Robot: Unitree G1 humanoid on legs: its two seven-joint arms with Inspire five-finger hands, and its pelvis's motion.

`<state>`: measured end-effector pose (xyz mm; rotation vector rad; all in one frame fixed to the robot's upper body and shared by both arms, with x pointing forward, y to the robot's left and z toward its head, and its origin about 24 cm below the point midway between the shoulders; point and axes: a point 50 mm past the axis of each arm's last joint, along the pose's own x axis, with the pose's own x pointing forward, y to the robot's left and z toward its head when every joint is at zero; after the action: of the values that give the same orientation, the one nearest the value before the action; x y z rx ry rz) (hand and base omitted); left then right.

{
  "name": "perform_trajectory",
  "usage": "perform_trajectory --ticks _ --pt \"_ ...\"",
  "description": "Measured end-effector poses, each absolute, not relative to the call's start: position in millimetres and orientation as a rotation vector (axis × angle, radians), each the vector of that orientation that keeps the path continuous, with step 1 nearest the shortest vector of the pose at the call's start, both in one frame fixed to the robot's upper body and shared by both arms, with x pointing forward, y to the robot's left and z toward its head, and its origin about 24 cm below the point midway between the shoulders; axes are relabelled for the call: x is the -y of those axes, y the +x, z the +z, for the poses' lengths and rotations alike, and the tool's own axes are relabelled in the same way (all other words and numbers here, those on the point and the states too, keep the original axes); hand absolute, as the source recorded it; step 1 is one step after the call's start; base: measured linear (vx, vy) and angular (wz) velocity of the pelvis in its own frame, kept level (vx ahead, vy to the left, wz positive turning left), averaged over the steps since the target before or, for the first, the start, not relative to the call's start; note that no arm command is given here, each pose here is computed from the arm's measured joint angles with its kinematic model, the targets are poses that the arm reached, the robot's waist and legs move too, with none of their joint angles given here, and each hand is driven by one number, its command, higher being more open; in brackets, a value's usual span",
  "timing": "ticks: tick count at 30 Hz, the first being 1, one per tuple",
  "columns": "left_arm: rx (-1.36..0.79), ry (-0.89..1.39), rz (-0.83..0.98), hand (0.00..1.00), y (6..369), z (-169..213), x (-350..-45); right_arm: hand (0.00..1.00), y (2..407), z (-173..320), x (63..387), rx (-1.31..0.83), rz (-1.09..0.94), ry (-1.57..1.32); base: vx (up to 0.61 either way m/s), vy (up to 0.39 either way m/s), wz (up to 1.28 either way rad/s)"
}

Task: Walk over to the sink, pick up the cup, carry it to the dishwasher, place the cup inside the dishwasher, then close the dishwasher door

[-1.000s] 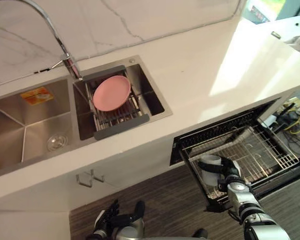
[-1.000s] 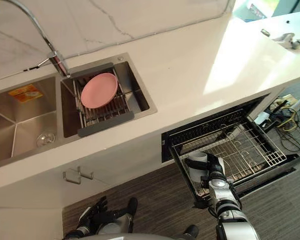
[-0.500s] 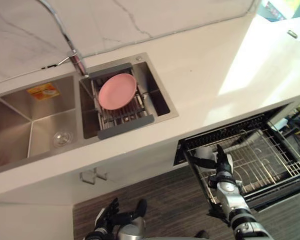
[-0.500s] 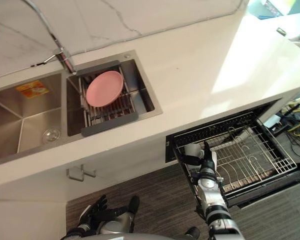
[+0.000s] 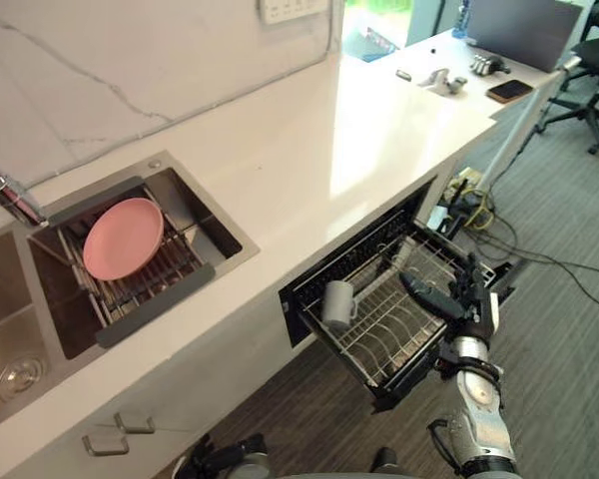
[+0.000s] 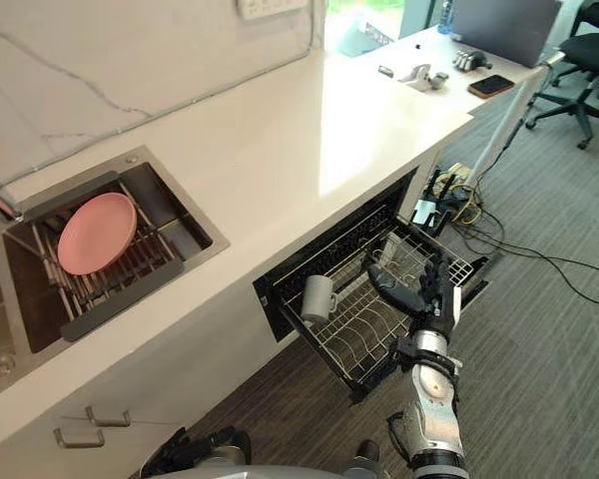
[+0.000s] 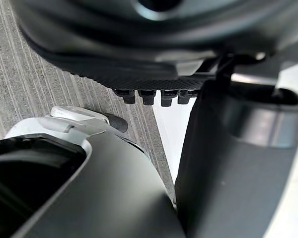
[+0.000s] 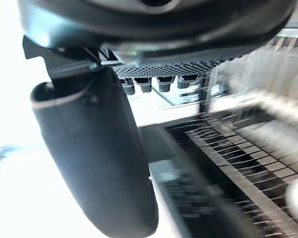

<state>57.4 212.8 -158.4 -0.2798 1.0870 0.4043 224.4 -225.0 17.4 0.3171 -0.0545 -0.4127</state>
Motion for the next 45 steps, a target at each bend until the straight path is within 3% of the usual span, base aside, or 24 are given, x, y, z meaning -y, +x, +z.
perform_trajectory --ticks 7,13,19,30,37,45 --pt "-1.106 -0.326 0.459 1.00 51.7 -160.6 -212.6 1.00 223.0 59.9 214.9 0.302 -0.146 0.494 -0.04 0.001 0.04" --pt "-1.135 -0.264 0.407 1.00 51.2 -161.5 -210.0 1.00 223.9 82.5 204.7 0.442 -0.032 0.505 0.03 0.058 0.67" --pt "-1.217 -0.258 0.379 1.00 54.0 -163.4 -210.1 1.00 235.9 102.8 159.9 0.482 0.186 0.565 0.11 0.115 0.22" --pt "-1.340 -0.109 0.312 1.00 60.7 -163.3 -227.1 1.00 223.8 97.1 153.8 0.406 0.161 0.614 0.12 0.090 0.40" --pt "-1.338 -0.161 0.342 1.00 53.2 -162.9 -234.0 1.00 217.7 90.0 165.9 0.388 0.149 0.629 0.18 -0.096 0.83" --pt "-1.320 -0.204 0.334 1.00 49.1 -165.8 -218.5 1.00 218.7 81.6 179.6 0.354 0.146 0.599 0.11 -0.074 0.09"
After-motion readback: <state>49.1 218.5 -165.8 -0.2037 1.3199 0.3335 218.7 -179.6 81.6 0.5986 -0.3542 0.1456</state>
